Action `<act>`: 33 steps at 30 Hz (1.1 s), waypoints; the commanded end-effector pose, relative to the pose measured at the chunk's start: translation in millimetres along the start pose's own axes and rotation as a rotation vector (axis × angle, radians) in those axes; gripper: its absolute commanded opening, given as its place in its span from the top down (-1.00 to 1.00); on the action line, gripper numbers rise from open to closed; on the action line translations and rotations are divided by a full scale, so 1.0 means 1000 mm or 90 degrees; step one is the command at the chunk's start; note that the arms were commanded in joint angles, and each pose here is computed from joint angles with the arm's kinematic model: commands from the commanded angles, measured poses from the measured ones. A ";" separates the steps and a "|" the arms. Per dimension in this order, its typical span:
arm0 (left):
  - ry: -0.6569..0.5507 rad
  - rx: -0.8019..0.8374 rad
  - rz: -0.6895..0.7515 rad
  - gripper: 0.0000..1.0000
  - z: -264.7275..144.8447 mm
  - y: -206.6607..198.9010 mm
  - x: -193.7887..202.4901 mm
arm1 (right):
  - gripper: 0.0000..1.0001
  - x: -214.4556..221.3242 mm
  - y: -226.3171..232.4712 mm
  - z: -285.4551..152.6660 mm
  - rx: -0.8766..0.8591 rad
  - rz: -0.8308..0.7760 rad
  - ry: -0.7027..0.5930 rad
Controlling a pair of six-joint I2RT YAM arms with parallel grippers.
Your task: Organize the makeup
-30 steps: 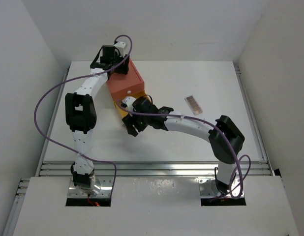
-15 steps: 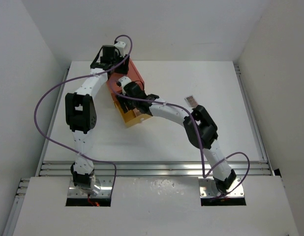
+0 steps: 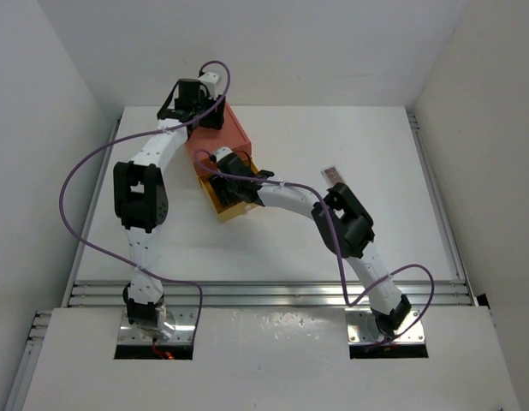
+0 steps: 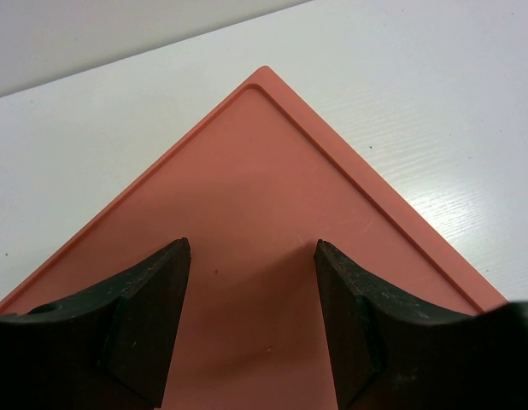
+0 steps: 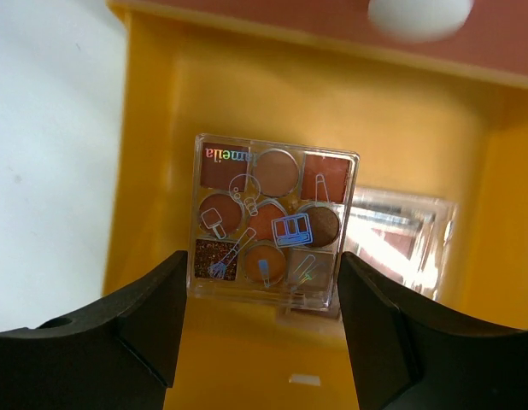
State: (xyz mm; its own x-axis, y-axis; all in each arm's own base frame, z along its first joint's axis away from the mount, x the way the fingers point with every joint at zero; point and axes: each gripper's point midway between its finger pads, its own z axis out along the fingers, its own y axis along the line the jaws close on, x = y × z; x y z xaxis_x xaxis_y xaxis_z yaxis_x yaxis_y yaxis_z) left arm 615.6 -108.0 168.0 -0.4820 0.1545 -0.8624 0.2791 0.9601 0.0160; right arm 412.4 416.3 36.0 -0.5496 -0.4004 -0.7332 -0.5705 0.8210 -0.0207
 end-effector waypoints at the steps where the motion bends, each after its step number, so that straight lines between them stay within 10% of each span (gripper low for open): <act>1: 0.215 0.000 -0.015 -0.32 0.014 0.000 0.118 | -0.05 -0.017 0.004 -0.021 -0.013 0.021 -0.019; 9: 0.209 0.006 -0.016 -0.32 0.014 -0.001 0.114 | -0.61 -0.047 0.002 -0.031 -0.014 0.010 -0.063; 21: 0.209 0.006 -0.016 -0.34 0.014 -0.001 0.114 | -0.66 -0.120 -0.071 -0.112 0.017 0.018 -0.183; 33: 0.216 -0.010 -0.018 -0.34 0.012 0.007 0.116 | -0.84 0.066 -0.264 -0.124 0.138 0.109 0.192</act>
State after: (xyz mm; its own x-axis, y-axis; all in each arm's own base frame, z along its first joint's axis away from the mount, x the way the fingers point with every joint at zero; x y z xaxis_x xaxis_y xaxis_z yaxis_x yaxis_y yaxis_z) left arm 616.9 -105.9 168.2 -0.4800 0.1523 -0.8640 0.2760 0.9610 0.0160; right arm 484.4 147.6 132.3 -0.6763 -0.2525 -0.6920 -0.2893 0.9550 -0.0656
